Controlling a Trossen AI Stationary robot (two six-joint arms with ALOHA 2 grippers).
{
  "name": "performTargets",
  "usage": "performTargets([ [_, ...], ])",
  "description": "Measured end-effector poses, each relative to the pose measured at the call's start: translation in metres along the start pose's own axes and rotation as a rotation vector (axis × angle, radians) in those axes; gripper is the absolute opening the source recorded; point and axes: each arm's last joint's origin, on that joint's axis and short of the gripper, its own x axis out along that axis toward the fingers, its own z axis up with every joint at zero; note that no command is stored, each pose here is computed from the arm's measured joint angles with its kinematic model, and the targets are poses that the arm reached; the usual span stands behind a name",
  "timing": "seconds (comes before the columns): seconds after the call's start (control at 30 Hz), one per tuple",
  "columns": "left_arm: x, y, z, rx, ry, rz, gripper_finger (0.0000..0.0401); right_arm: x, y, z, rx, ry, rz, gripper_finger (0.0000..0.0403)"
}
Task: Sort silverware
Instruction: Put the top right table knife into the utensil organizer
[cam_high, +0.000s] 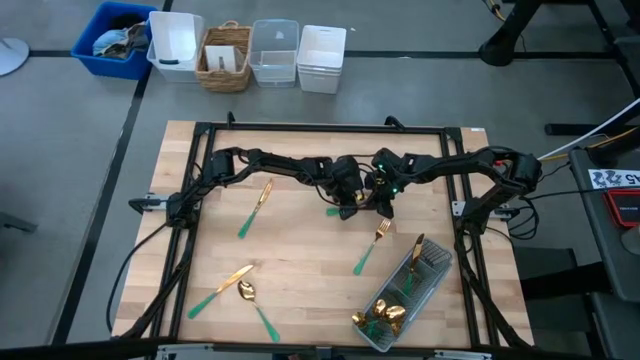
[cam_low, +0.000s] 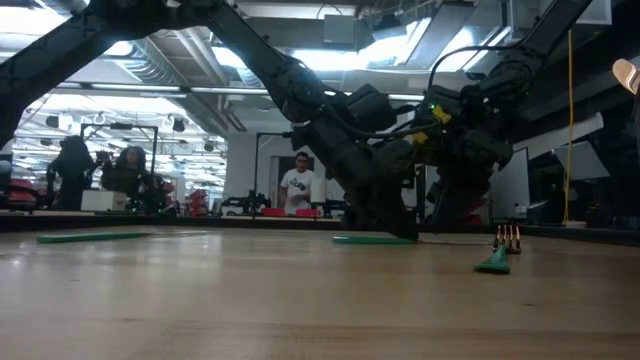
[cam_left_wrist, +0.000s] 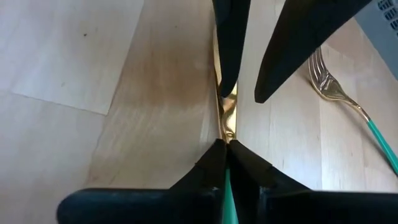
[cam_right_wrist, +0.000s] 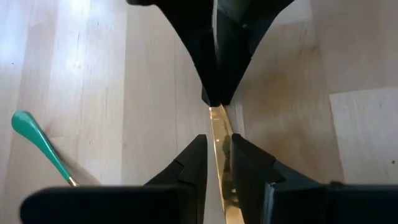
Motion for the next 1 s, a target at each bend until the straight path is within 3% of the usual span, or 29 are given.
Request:
performTargets([
  [0.6,-0.006,0.000,0.003,0.062,-0.008,0.002,0.0000,0.000,0.000,0.000,0.001,0.003,0.001,0.0069],
  [0.83,-0.027,-0.004,0.012,0.129,-0.029,0.044,0.0000,-0.014,0.003,0.022,0.023,0.075,-0.009,0.0069],
  [1.0,-0.032,-0.008,0.013,0.173,-0.026,0.074,0.0000,-0.024,0.005,0.031,0.027,0.178,-0.089,0.0069],
])
